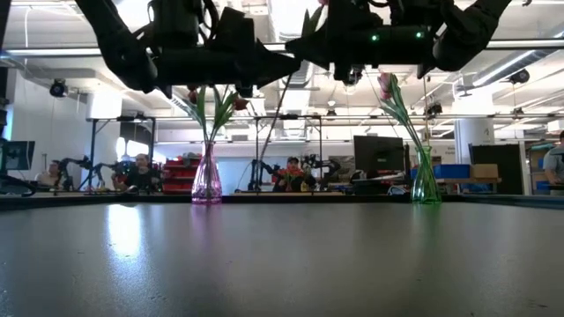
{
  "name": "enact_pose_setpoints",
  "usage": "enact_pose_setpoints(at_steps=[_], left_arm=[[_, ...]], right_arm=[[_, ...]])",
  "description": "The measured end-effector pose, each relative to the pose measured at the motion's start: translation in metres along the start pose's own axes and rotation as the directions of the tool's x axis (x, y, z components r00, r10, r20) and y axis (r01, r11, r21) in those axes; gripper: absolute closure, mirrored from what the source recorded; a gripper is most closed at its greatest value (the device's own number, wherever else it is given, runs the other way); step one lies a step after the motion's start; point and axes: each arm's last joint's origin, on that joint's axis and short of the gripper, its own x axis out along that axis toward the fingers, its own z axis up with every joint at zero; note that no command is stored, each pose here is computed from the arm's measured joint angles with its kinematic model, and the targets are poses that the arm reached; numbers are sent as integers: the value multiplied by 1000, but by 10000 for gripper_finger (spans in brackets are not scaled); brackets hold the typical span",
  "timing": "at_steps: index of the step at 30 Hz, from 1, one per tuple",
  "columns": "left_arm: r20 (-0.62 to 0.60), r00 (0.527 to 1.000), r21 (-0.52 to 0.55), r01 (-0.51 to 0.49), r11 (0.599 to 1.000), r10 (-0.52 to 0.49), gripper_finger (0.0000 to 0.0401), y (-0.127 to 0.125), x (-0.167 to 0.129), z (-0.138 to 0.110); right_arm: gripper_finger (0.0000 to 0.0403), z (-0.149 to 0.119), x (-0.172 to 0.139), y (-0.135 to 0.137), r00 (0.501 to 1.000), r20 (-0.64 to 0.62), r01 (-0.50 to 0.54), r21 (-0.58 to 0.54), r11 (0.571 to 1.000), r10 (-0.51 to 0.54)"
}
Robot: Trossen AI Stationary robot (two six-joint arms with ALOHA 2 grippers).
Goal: Sort flowers into vase by color
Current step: Put the pink flower into the green vase
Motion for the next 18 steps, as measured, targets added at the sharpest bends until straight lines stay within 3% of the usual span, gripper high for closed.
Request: enact_pose_setpoints(at_steps=[5,12,15,18], left_arm=[[-16,1000,11,-5,1000,6,322,0,-6,-5],[-27,1000,11,-9,1000,10,257,-3,-33,-27],[-15,1000,7,-10,1000,10,238,-4,-47,-35],[-15,1000,-1,-10,1000,10,230,-6,-60,-41]], right_arm=[[392,16,-7,-3,1000,0,16,-38,999,-16],[394,56,-36,-14,982,-61,167,-142,976,-177],[394,74,-55,-22,945,-84,294,-197,935,-315],[394,91,-76,-34,877,-90,440,-239,865,-471]])
